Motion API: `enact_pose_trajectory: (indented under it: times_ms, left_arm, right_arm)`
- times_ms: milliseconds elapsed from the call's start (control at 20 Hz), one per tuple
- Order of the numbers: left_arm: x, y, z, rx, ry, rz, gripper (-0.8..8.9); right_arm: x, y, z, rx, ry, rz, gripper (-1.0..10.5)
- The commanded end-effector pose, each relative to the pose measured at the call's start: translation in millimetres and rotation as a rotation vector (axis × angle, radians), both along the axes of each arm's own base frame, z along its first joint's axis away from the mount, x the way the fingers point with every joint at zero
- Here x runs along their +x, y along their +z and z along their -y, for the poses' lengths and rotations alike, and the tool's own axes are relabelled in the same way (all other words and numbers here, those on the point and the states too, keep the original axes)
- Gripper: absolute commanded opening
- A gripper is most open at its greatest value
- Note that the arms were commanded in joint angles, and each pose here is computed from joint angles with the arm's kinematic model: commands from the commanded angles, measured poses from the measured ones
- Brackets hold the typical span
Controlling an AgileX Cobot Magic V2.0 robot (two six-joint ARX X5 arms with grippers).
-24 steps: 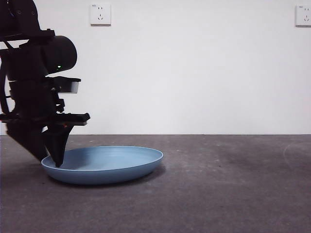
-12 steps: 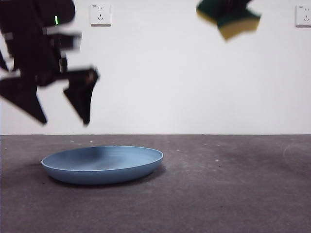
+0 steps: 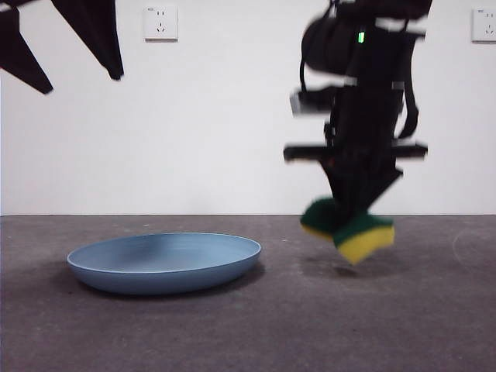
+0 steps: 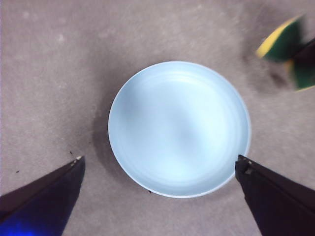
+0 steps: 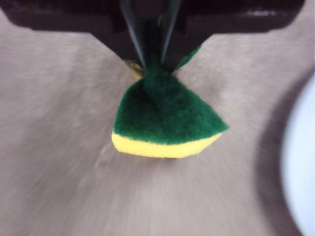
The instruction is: Pick up the plate,pick up the cloth,clean the plate with the cloth
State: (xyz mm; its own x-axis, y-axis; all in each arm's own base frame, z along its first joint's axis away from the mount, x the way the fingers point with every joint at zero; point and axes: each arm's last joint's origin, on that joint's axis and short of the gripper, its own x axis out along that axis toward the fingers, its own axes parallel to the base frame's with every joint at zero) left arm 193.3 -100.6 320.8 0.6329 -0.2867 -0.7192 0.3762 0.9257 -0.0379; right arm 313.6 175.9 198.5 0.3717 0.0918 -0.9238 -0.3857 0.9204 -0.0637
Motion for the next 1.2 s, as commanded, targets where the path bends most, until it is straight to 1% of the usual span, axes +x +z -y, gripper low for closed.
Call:
enact_pose_trajectory:
  times_ms: [50, 150, 200, 250, 600, 750, 850, 900, 950, 1000, 1050, 1100, 1200]
  left_arm:
    - [-4.9, 1.1, -1.0, -0.003, 0.000, -0.002, 5.63]
    - [-5.7, 0.5, -1.5, 0.003, 0.001, -0.010, 5.63]
    - [-5.7, 0.5, -1.5, 0.004, 0.001, -0.011, 5.63]
    - [-5.5, 0.7, -1.4, 0.003, 0.002, -0.008, 5.63]
    - [-5.2, 1.1, -1.3, 0.001, 0.002, -0.003, 5.62]
    - [-5.0, 1.2, -1.3, 0.003, 0.005, 0.000, 5.62]
    - [-4.7, 1.4, -1.4, 0.005, 0.009, 0.004, 5.59]
    - [-4.6, 1.4, -1.8, 0.013, 0.018, 0.009, 5.00]
    - [-4.3, 1.4, -2.3, 0.026, 0.031, 0.016, 3.57]
    - [-4.1, 1.5, -2.6, 0.042, 0.034, 0.024, 1.56]
    - [-3.9, 1.7, -2.5, 0.057, 0.016, 0.034, -0.35]
    - [-3.3, 2.4, -2.2, 0.056, 0.012, 0.045, -0.08]
    - [-1.9, 4.0, -1.5, 0.048, 0.010, 0.066, -0.08]
  right_arm:
    - [4.1, -17.1, 3.8, 0.026, -0.005, -0.073, 1.0]
    - [5.6, -19.3, 6.4, 0.040, -0.014, -0.090, 3.5]
    - [5.6, -19.3, 6.3, 0.039, -0.015, -0.090, 5.1]
    - [5.5, -19.2, 6.5, 0.038, -0.016, -0.091, 5.7]
    - [4.8, -19.9, 9.5, 0.025, -0.024, -0.108, 5.7]
    - [2.5, -12.8, 10.7, 0.031, -0.024, -0.098, 5.7]
    - [-2.6, 0.0, 13.3, 0.039, -0.023, -0.082, 5.3]
    - [-6.2, 7.8, 15.1, 0.043, -0.023, -0.075, 4.3]
    - [-11.6, 18.6, 17.7, 0.049, -0.021, -0.064, 2.4]
    - [-16.7, 29.2, 20.4, 0.057, -0.020, -0.049, 0.5]
    - [-21.9, 39.9, 23.1, 0.065, -0.012, -0.028, -0.1]
    - [-27.4, 52.7, 26.0, 0.084, -0.010, 0.006, -0.1]
    - [-38.0, 75.4, 31.5, 0.123, -0.006, 0.073, -0.1]
